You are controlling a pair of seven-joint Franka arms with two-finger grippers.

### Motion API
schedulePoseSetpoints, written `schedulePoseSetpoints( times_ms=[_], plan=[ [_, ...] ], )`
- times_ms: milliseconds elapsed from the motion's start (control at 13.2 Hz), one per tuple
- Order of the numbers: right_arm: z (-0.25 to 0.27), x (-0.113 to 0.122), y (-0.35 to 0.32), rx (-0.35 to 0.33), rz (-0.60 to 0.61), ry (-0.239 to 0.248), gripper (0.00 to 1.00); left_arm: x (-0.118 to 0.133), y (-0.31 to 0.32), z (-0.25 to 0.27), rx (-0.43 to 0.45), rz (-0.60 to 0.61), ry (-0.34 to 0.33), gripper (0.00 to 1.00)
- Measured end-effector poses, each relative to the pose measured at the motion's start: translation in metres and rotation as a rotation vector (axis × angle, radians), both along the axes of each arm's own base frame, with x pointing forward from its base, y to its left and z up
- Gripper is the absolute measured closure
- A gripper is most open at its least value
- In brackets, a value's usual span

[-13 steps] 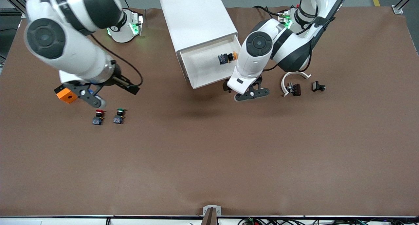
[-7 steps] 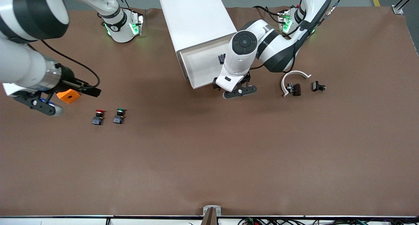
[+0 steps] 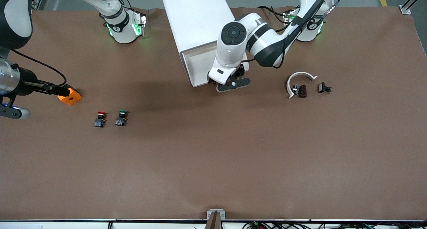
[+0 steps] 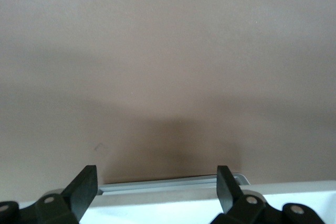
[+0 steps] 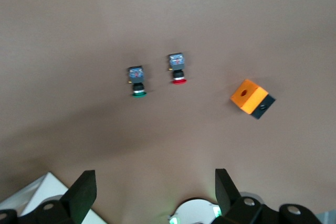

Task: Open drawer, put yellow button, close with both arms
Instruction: 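Push the drawer front inward with the left gripper while the right gripper retracts, then push the drawer fully shut with the left gripper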

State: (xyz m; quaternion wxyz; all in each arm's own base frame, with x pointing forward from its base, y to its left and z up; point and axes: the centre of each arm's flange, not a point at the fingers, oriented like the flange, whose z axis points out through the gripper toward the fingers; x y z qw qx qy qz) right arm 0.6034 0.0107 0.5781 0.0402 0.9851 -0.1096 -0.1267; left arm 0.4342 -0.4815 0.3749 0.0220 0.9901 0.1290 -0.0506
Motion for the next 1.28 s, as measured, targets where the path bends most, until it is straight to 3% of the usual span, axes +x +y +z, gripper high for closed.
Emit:
schedulePoseSetpoints(
  times_ms=[227, 604, 906, 1284],
  plan=[
    [0.0, -0.002, -0.018, -0.008, 0.048, 0.018, 0.0, -0.011, -0.009, -0.002, 0.01, 0.02, 0.0, 0.0],
    [0.001, -0.005, -0.072, 0.04, 0.137, 0.028, 0.0, -0.033, -0.028, -0.018, 0.029, 0.028, 0.028, 0.0],
    [0.001, -0.005, -0.07, 0.044, 0.154, 0.024, 0.0, -0.054, -0.045, -0.027, 0.04, 0.027, 0.043, 0.0],
    [0.038, -0.007, -0.072, 0.031, 0.151, -0.05, 0.0, -0.064, -0.057, -0.024, 0.034, 0.028, 0.04, 0.0]
  ],
)
